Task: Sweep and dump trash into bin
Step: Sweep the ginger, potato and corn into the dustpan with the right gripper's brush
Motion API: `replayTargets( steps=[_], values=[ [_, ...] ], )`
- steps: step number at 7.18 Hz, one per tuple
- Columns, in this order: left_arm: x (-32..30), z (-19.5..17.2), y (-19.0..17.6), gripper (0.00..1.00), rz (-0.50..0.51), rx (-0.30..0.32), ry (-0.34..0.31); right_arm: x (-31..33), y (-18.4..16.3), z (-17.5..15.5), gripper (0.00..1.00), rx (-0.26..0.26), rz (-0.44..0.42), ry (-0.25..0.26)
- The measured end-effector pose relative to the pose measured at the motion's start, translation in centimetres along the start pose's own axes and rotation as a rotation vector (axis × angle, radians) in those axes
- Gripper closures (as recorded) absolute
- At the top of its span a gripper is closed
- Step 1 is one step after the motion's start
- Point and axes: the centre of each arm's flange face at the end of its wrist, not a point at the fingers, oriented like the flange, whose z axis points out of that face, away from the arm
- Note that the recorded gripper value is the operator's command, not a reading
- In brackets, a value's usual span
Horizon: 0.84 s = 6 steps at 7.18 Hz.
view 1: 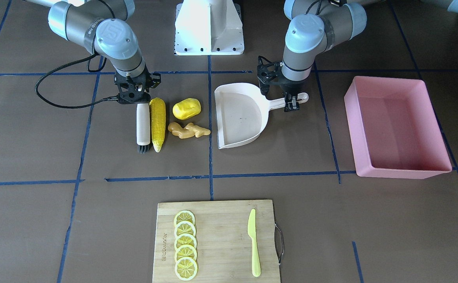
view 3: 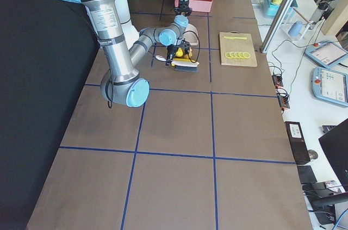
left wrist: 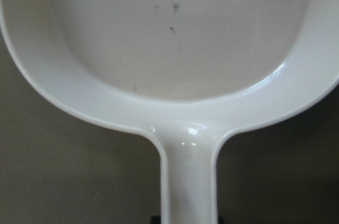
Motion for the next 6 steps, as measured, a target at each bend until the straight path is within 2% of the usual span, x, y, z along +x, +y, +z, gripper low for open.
replayTargets(
  steps=[2,6],
  values=[
    [0.1,0.2,-0.1,1.0,0.0,-0.002,0.002,-3.4,-0.6,0.4,1.0,0.003,0.005,0.001],
    [0.1,0.2,-0.4,1.0,0.0,-0.001,0.003,-8.2,1.1,-0.3,1.0,0.004,-0.034,-0.033]
  ],
)
